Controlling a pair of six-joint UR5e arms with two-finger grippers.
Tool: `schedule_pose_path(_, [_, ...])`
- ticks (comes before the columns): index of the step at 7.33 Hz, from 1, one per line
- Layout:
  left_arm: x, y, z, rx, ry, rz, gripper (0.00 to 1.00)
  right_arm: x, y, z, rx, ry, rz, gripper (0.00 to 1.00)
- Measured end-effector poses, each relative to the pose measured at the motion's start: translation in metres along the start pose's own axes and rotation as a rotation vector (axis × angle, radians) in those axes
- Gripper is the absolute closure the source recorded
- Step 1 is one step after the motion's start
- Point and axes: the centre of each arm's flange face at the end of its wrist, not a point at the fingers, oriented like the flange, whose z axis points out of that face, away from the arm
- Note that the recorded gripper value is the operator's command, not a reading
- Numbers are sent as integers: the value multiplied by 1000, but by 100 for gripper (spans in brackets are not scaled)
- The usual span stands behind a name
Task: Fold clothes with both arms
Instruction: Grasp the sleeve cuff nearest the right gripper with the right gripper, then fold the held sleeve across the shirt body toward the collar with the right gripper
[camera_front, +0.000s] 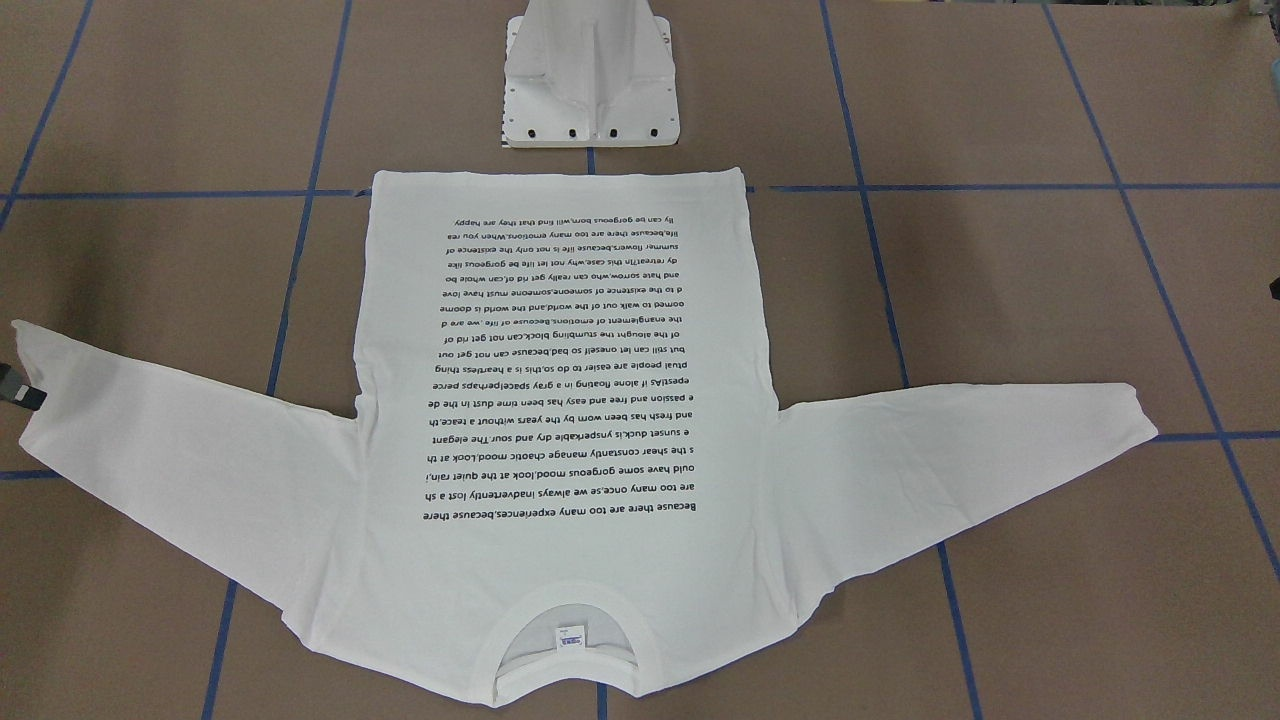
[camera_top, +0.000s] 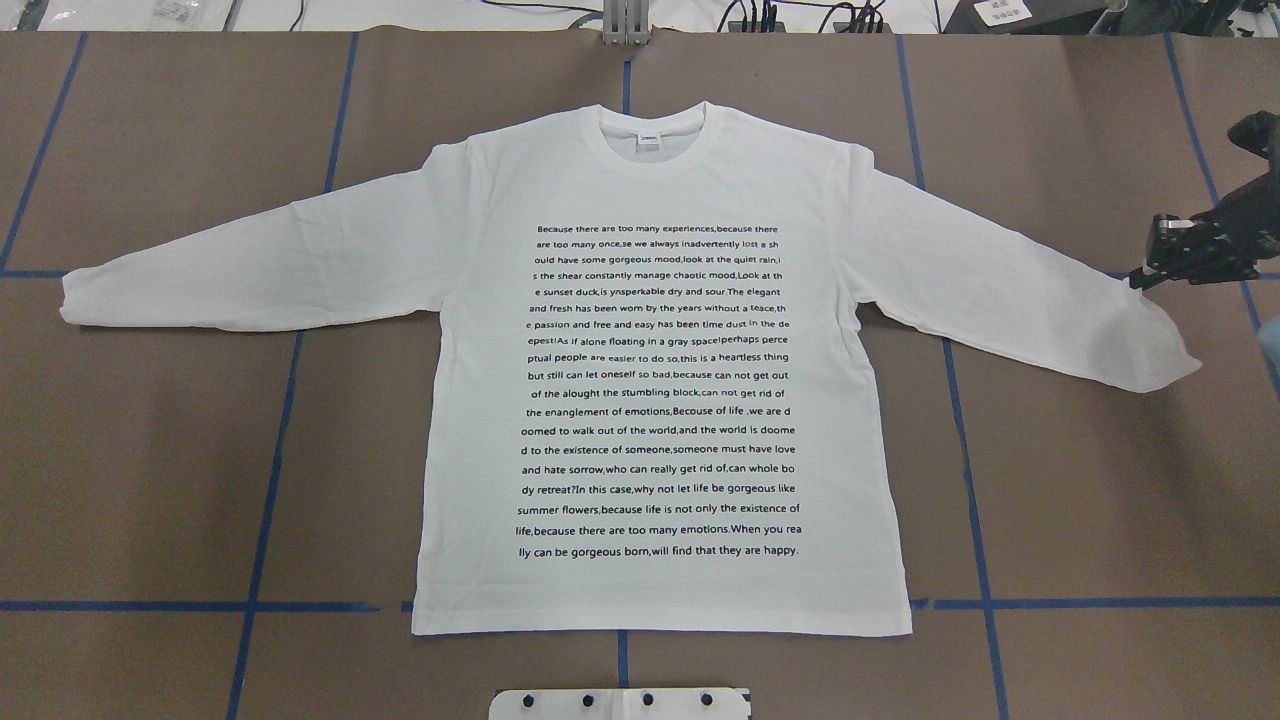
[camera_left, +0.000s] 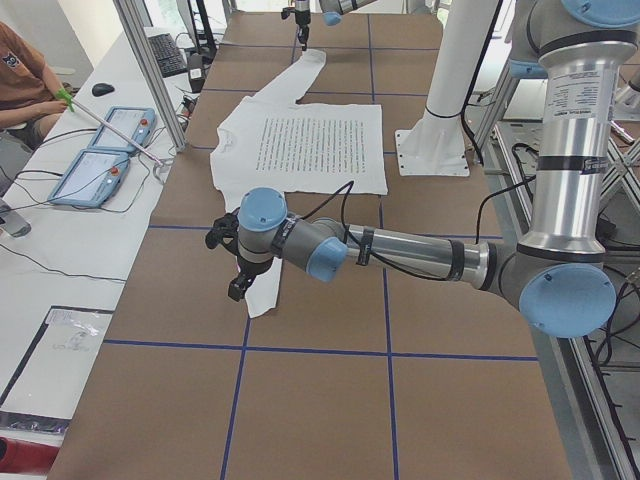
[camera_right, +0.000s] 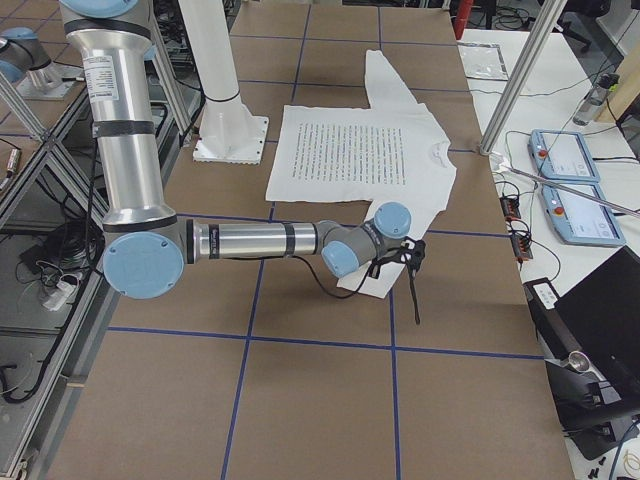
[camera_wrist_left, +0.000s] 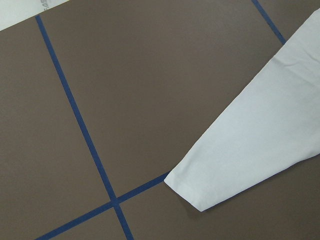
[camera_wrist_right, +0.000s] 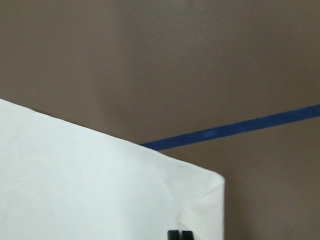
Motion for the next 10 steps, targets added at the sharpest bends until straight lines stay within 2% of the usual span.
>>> schedule_pose_path(2, [8,-5,-6,15,12,16,0,-140,15,18,5,-58,103,100])
schedule_pose_path(5, [10,-8,-9,29,13,30,0,-373,24,38,59,-131,267,100])
schedule_pose_path(6, [11,-8,-9,30,13,31,0,-455,48,51,85,-151,298,100])
schedule_pose_path(8, [11,-8,-9,30,13,32,0,-579,133,99,141,-178,297,100])
schedule_pose_path(10, [11,-6,-9,29,14,31,0,-631,201,142,166,-210,250,100])
